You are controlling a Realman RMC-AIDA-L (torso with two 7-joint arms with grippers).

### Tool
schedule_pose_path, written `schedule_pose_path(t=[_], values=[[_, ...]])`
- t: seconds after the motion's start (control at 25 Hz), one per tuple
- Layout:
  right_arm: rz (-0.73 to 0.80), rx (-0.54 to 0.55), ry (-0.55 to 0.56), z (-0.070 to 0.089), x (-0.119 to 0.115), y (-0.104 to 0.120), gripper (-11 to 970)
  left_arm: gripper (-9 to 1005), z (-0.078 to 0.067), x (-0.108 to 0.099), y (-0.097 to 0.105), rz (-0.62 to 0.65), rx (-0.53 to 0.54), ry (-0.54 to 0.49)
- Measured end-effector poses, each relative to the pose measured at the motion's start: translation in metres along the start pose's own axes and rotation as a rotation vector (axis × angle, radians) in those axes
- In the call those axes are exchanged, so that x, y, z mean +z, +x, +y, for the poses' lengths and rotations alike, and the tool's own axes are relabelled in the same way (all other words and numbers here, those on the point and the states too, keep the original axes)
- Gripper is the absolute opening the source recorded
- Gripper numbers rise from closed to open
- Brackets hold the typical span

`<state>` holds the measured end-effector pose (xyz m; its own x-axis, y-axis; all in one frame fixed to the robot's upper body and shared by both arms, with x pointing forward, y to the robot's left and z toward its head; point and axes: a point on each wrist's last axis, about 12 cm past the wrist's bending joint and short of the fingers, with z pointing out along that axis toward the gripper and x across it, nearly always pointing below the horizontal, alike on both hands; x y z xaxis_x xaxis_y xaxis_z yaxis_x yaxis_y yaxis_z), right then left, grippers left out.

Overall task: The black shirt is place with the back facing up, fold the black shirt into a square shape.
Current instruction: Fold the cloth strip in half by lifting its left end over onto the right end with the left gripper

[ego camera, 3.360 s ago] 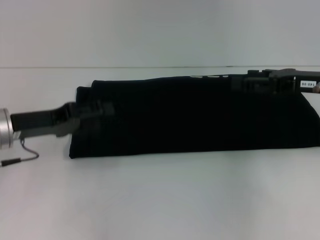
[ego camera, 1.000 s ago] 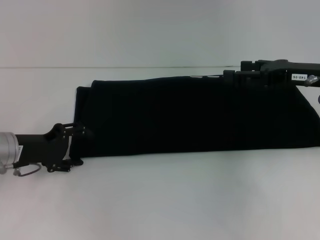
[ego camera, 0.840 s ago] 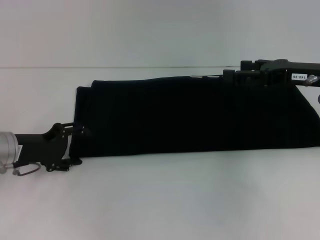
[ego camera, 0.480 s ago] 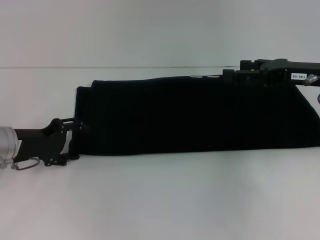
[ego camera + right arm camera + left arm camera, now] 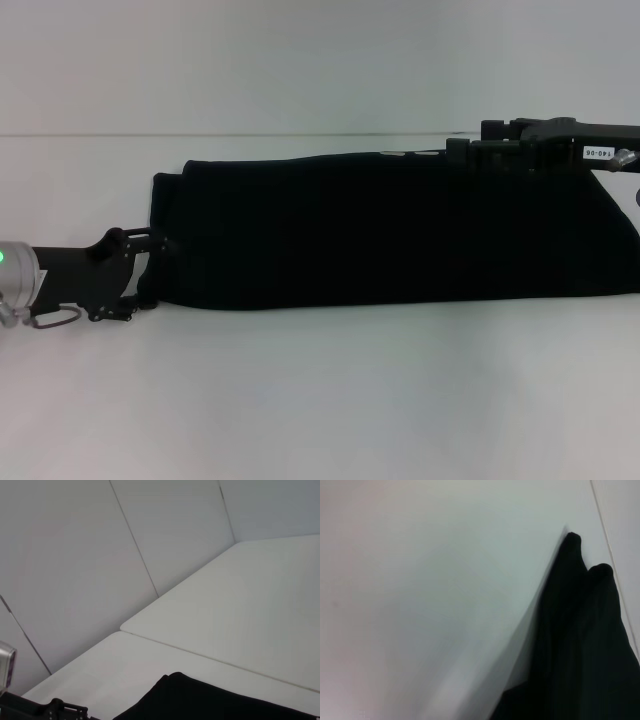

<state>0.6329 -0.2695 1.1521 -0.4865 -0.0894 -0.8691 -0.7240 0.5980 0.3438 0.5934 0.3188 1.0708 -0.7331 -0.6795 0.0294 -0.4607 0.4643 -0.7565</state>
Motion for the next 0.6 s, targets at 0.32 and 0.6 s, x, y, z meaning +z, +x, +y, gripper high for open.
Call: schedule_pose_path(t=[0.32, 0.6], values=[[0.0, -0.001, 0.003, -0.0005, -0.0004, -0.0003, 935, 847, -0.0032, -0.0018, -0.0007, 0.012, 0.031, 0.004], [0.001, -0.001, 0.009, -0.0016, -0.0014, -0.0001, 930, 847, -0.0006, -0.0075, 0.002, 0.053, 0.042, -0.004]])
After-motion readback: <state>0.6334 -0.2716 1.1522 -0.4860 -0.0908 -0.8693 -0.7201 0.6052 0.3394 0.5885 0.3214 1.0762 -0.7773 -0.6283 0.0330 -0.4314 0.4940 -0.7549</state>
